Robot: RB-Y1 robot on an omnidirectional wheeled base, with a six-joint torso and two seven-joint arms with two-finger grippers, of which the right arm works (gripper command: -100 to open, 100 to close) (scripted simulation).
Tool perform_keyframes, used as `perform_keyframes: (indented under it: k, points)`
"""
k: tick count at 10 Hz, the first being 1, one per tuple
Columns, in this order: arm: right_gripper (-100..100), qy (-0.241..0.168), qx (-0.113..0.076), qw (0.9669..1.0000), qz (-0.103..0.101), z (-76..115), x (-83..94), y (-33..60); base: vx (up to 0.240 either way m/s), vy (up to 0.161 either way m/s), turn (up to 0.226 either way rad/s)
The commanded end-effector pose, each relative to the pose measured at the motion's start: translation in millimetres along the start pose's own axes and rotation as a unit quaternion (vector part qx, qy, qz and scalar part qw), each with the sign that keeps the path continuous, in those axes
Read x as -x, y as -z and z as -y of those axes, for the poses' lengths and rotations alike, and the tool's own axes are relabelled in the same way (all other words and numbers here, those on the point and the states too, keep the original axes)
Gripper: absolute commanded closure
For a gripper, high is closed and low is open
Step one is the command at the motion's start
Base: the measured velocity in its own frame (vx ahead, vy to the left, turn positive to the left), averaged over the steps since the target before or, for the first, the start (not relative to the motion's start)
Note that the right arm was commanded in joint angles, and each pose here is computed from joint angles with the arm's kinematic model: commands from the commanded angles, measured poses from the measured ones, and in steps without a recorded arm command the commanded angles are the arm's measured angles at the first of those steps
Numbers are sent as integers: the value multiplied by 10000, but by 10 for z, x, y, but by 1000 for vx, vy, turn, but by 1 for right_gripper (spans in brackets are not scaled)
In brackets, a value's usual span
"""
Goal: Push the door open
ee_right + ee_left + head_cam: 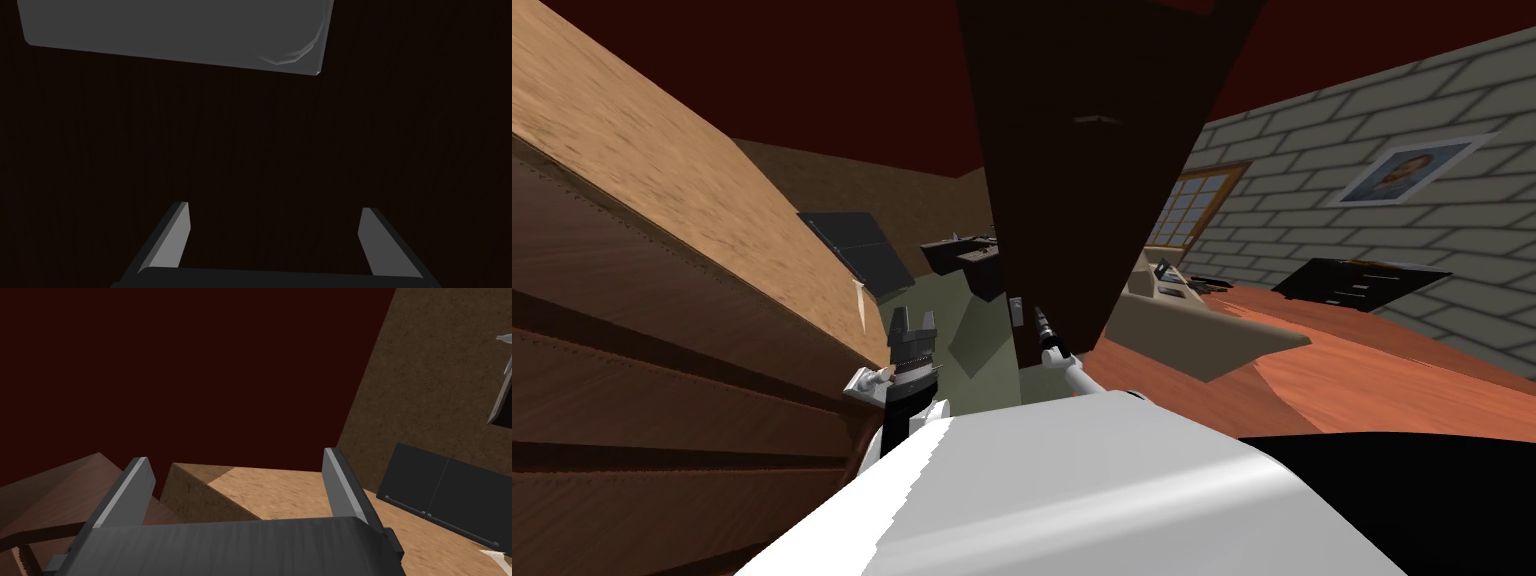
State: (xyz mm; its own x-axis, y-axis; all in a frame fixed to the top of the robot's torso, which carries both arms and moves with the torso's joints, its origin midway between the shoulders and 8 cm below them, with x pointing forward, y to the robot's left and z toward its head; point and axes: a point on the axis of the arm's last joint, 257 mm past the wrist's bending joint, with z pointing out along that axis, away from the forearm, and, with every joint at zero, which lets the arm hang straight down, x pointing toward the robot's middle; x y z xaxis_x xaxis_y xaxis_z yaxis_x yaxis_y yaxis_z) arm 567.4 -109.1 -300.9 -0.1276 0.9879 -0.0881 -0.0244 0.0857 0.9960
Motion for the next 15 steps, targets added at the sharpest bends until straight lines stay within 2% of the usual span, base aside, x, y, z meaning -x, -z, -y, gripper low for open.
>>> perform_keyframes:
  k: [1, 7, 12, 13, 15]
  points:
    - [-100, -4, 2, 10000, -1, -3, -57, 32, -95, -19, 15]
    - [-100, -197, -28, 9998, -41, -47, -388, 136, -99, -15, 14]
    - [-100, -442, -62, 9990, -93, -113, -702, 204, -81, 27, 9]
    - [-100, -418, -60, 9991, -88, -92, -673, 199, -31, 28, -2]
    - [-100, -247, -69, 9997, -35, -38, -490, 185, 121, -39, 21]
